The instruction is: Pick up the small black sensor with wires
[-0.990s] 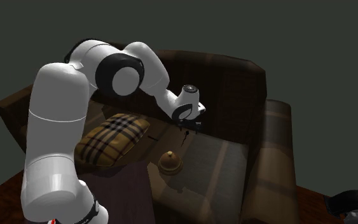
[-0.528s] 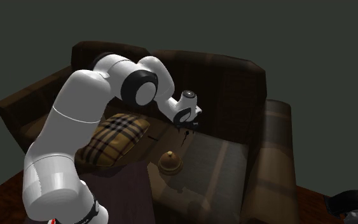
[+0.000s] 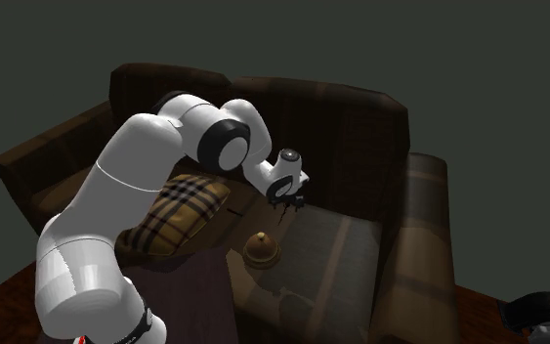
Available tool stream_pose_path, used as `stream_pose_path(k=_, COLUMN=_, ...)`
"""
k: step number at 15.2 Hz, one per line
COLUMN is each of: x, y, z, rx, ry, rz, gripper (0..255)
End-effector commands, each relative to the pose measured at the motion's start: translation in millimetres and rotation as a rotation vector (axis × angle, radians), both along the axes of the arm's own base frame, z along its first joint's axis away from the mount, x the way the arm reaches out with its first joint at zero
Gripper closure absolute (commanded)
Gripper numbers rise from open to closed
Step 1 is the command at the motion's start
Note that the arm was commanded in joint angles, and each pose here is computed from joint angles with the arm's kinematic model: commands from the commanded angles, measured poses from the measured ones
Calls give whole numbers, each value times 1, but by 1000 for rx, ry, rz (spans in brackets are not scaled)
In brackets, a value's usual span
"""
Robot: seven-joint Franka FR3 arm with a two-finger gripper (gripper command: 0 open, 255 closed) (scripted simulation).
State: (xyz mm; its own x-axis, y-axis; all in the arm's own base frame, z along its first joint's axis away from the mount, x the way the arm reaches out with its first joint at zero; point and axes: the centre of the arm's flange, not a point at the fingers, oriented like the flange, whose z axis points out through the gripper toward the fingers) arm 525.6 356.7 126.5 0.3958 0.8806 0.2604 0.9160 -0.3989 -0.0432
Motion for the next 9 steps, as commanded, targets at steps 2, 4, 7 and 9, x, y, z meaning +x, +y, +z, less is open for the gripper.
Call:
stream_pose_path(k=2, x=0, y=0, z=-1, rx=0, ry=-1, rz=0, gripper=255)
stream_pose_path(k=4, x=0, y=0, z=-1, rx=0, ry=-1, rz=0, gripper=255)
stream_pose_path(k=7, x=1, y=-1, z=0, rx=0, ry=-1, rz=0, gripper=255)
stream_pose_path(k=9, x=1, y=-1, z=-1, rx=0, ry=-1, rz=0, gripper=255)
